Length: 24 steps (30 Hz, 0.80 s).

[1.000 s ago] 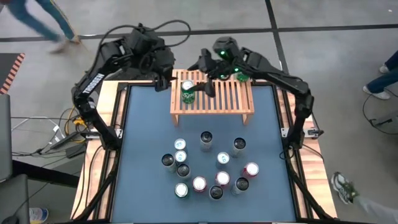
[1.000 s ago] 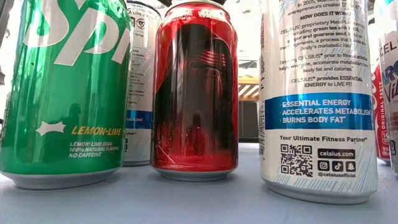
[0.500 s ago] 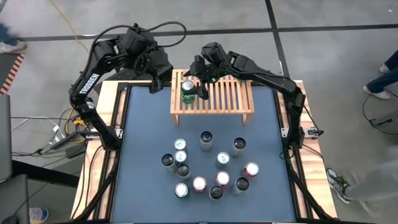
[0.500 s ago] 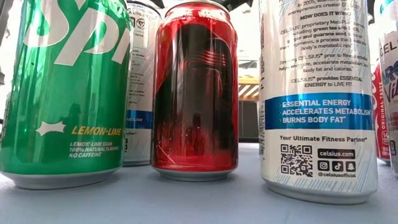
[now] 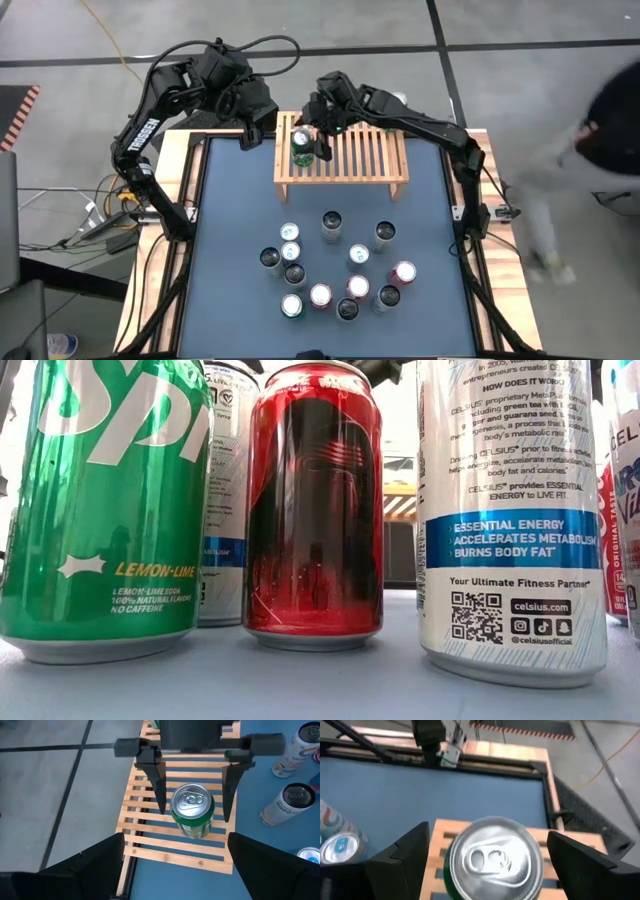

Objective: Place canned beverage on shelf
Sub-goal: Put the left green soda can on the shelf aligned with the other green soda can

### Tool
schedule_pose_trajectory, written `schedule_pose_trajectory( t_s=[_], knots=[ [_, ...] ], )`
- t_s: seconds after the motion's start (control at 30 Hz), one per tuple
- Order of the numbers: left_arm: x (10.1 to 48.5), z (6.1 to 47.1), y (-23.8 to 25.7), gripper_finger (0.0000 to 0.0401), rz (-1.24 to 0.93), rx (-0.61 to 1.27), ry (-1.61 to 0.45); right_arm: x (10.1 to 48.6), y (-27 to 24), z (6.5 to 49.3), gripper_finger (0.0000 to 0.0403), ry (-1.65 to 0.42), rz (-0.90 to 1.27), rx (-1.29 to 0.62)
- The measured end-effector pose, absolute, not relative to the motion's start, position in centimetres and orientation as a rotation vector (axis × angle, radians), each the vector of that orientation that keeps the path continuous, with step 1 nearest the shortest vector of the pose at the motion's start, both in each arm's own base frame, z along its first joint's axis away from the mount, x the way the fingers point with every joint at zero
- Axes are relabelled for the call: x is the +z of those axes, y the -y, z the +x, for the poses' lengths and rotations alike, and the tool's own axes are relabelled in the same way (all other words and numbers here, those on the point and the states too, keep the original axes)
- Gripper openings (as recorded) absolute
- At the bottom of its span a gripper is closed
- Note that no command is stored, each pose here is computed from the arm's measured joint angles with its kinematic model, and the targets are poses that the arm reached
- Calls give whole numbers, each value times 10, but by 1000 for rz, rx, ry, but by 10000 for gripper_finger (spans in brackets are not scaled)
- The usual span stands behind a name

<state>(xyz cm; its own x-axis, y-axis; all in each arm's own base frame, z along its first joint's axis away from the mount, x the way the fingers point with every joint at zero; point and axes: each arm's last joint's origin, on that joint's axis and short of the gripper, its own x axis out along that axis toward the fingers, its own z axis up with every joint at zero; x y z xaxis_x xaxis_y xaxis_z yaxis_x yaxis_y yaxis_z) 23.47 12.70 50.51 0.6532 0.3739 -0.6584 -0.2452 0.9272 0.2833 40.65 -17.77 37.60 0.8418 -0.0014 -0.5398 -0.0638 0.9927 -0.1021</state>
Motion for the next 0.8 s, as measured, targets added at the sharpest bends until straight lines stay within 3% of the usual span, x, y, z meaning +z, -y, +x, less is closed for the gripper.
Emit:
schedule_pose_trajectory(
  t_s=[0.47,0.8],
  knots=[
    [505,235,-127,343,174,349,-783,372,185,402,275,-606,-97,17],
    [505,235,-127,343,166,353,-781,371,188,399,161,-632,-98,3]
  ],
)
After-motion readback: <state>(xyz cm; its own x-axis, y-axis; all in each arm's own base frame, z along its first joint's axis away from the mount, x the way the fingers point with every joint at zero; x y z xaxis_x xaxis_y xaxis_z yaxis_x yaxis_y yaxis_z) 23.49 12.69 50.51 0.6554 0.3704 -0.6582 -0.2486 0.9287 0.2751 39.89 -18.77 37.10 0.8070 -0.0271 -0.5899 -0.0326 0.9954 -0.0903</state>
